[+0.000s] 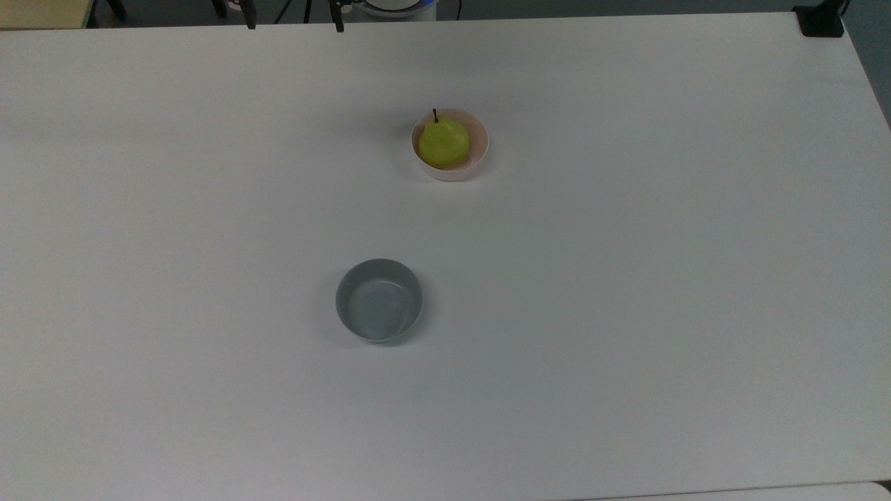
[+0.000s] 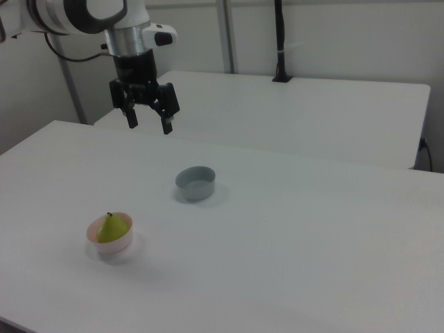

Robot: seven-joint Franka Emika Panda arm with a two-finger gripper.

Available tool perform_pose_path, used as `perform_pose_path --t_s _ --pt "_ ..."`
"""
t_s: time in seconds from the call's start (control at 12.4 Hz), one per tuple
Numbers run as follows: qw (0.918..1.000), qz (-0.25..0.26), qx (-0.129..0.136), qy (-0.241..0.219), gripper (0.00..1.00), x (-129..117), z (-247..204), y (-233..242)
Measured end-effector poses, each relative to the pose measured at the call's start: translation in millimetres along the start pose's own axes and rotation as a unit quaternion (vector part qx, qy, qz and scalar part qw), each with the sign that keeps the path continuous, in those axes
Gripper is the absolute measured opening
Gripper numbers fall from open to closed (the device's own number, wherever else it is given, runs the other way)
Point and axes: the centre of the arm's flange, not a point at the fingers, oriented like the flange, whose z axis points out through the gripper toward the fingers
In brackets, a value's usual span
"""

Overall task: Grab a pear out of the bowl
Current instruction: 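Move the open gripper toward the pear in the pink bowl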

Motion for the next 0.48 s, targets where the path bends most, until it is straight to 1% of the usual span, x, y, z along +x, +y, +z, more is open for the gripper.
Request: perform_pose_path --t_s 0.48 --pt "1.0000 -0.001 0.000 -0.001 1.00 0.6 0.9 -1.4"
